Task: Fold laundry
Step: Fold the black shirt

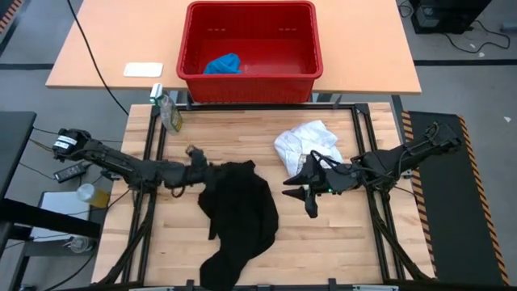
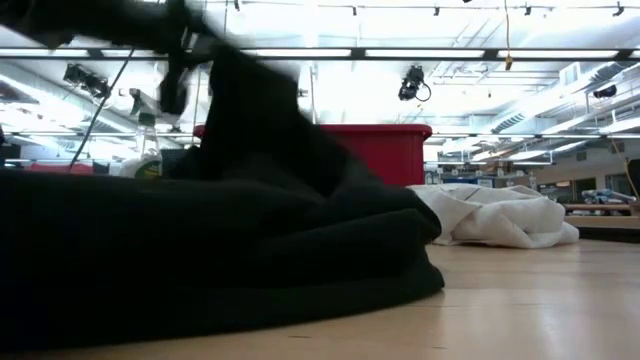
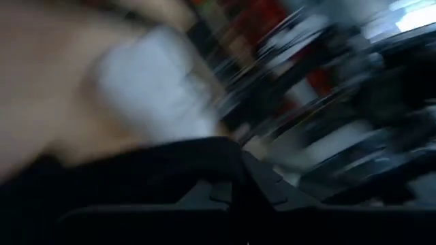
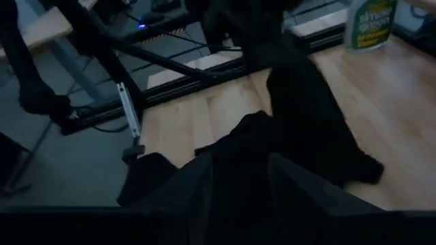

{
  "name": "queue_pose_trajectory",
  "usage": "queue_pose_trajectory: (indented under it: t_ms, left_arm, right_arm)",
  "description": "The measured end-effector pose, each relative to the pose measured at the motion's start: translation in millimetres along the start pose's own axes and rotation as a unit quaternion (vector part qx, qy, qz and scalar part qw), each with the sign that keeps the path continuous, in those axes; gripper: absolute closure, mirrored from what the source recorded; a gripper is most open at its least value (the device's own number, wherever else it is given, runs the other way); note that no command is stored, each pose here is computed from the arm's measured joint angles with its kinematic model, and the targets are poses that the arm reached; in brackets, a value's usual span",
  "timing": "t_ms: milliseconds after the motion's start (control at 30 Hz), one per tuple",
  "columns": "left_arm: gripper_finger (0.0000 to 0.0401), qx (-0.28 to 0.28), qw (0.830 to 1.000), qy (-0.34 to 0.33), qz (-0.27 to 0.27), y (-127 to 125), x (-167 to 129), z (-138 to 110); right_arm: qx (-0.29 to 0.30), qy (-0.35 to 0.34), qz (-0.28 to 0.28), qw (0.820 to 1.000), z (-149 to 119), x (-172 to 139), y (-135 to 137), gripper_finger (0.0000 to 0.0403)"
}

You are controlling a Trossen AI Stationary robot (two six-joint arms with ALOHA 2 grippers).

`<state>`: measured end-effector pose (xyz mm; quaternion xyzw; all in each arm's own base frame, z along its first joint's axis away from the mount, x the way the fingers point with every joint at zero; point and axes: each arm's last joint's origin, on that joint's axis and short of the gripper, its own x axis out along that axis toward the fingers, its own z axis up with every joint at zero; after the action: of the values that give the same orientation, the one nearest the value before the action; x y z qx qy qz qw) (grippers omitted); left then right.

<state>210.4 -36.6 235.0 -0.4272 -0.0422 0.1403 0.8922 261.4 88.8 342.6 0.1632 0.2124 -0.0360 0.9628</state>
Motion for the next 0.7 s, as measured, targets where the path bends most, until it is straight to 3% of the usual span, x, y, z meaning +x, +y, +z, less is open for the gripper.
queue_pose_trajectory:
  t_ms: [67,133,300,467,700]
  left_arm:
    - [0.0391,0.019,0.997,-0.048,-0.061,-21,4,20]
    - [0.0396,0.036,0.993,-0.074,-0.081,-39,10,40]
    - [0.0397,0.123,0.990,-0.050,-0.046,-83,30,84]
    - [0.0394,0.189,0.981,-0.031,-0.013,-123,46,119]
    - [0.0391,0.223,0.973,-0.052,0.005,-159,76,143]
  right_arm:
    - [-0.029,0.009,-0.013,0.999,4,1,-3,0.0252]
    - [-0.066,0.007,-0.022,0.998,10,5,-5,0.0252]
    - [-0.128,-0.038,-0.048,0.990,35,10,-10,0.0251]
    - [-0.121,-0.072,-0.083,0.986,56,10,-30,0.0223]
    - [-0.091,-0.099,-0.026,0.991,75,8,-40,0.0152]
